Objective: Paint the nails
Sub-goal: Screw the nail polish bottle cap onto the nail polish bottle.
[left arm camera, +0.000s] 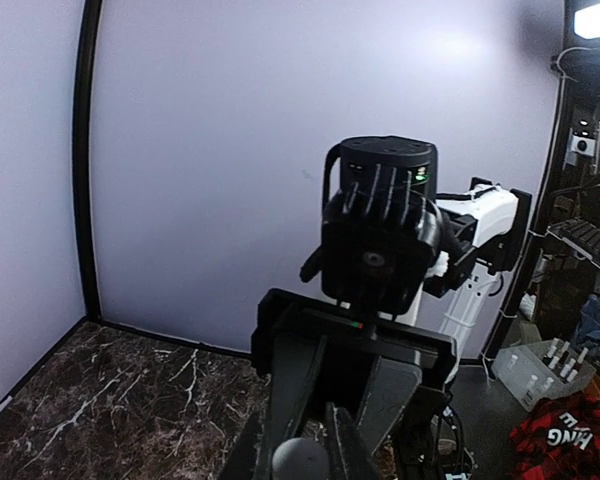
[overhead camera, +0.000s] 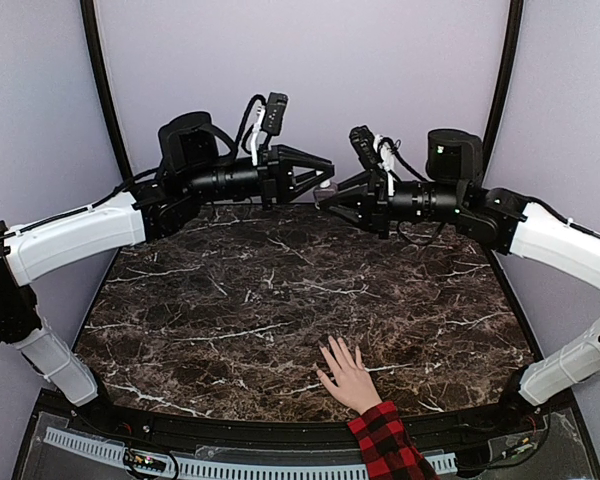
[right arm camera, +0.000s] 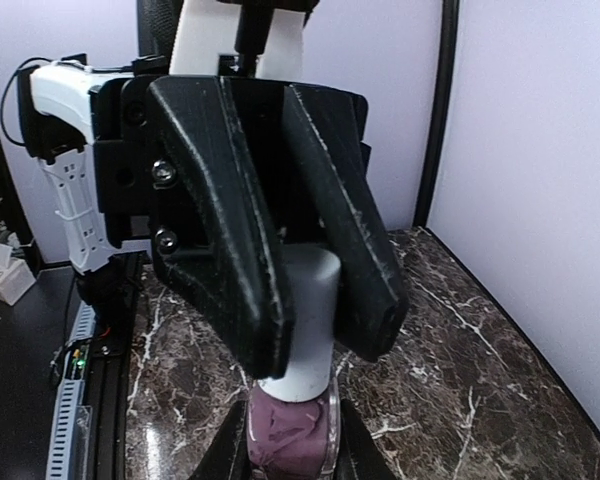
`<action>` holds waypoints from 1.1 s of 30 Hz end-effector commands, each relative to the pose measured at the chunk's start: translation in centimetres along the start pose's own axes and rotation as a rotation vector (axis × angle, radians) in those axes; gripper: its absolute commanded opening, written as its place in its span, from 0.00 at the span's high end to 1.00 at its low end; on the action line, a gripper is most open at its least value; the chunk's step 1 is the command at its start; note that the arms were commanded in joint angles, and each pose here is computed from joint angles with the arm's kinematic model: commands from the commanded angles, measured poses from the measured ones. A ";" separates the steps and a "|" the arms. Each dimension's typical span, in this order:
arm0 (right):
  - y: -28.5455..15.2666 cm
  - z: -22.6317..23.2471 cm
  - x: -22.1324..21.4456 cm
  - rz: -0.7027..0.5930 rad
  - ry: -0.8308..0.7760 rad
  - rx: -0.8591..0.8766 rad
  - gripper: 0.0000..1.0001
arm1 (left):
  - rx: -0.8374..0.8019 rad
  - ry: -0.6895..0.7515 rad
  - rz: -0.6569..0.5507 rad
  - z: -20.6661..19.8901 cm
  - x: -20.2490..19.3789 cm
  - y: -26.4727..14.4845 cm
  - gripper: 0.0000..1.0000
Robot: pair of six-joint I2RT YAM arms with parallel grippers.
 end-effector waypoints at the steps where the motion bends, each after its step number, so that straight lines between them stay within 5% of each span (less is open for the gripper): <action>1: -1.1 4.6 3.2 -0.120 -0.077 0.301 1.00 | -0.213 0.019 -0.012 -3.7 0.9 0.2 1.00; 13: -2.5 7.2 3.7 -0.114 -0.058 0.579 1.00 | -0.450 -0.004 -0.004 -6.4 0.7 -0.1 1.00; 21: -2.5 6.3 3.2 -0.086 -0.049 0.517 1.00 | -0.440 0.019 -0.016 -6.3 1.2 -0.7 0.96; 25: -2.4 5.3 2.7 -0.073 -0.052 0.429 1.00 | -0.341 0.014 -0.045 -4.6 2.4 -1.7 0.82; 29: -2.1 4.1 2.1 -0.057 -0.045 0.323 1.00 | -0.183 0.040 -0.100 -2.8 4.1 -3.5 0.53; 33: -1.3 1.7 1.2 -0.023 -0.014 0.174 1.00 | 0.001 0.063 -0.127 -1.0 4.8 -4.6 0.42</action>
Point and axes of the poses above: each gripper's point midway between its finger pads, its own y axis out along the fingers, its own z axis along the line the jaws close on, x = y × z, the point moved 2 cm from there along -y, back along the fingers, and after that the axes turned 5 degrees about y, right-handed, at the moved point
